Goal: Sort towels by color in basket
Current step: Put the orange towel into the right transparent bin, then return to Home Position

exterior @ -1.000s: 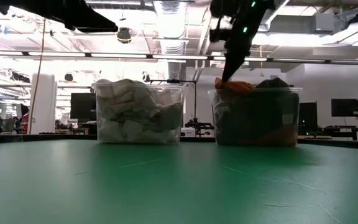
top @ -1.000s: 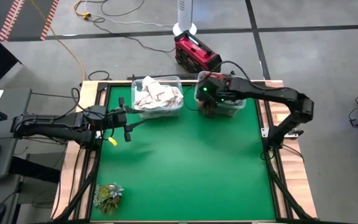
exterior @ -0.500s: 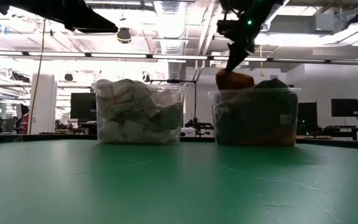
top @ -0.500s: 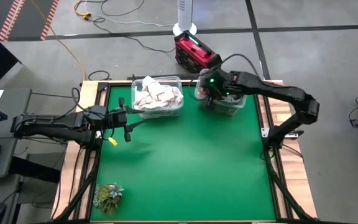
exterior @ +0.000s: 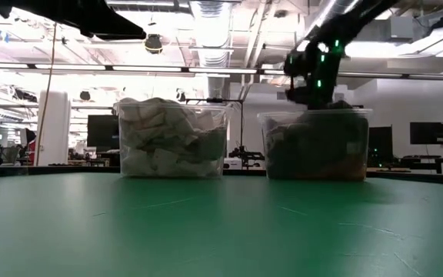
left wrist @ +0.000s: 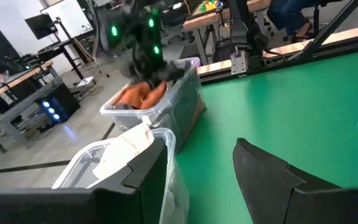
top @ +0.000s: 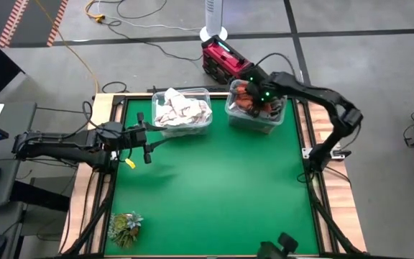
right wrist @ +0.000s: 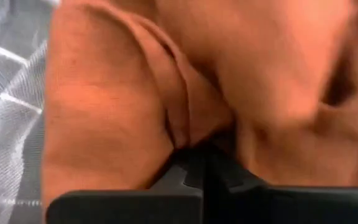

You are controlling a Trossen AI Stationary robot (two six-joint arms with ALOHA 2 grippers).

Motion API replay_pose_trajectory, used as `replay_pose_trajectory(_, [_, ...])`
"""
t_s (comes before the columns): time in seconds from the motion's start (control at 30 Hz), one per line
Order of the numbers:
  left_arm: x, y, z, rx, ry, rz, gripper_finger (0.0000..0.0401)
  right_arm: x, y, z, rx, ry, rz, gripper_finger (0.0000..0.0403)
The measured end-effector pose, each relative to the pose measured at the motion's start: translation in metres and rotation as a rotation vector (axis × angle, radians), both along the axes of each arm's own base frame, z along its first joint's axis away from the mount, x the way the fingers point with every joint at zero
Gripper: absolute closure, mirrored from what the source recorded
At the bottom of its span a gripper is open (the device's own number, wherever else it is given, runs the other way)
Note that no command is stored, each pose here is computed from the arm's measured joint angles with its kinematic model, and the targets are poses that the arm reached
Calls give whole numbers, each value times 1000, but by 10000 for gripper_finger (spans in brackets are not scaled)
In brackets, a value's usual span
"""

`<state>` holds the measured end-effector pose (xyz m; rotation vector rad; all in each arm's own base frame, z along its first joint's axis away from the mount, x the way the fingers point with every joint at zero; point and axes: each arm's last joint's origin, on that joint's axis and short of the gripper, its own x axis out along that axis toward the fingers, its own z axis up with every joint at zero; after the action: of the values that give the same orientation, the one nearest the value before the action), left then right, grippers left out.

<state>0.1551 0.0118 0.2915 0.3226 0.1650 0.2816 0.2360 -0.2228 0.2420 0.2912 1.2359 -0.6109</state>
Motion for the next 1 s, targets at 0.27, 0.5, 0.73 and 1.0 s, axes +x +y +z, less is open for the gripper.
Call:
replay_pose_trajectory(0.27, [0,0,0,-1,3,0,228,22,5,-23,106,-68,118,377])
replay_pose_trajectory(0.5, [0,0,-1,-5,8,0,228,27,23,30,16,-192,178,335])
replay_pose_trajectory(0.73, [0,0,-1,-17,5,-2,228,9,42,73,-16,-239,174,242])
replay_pose_trajectory(1.0, [-17,-3,10,-24,-83,-55,228,-45,83,104,-247,-583,161,176])
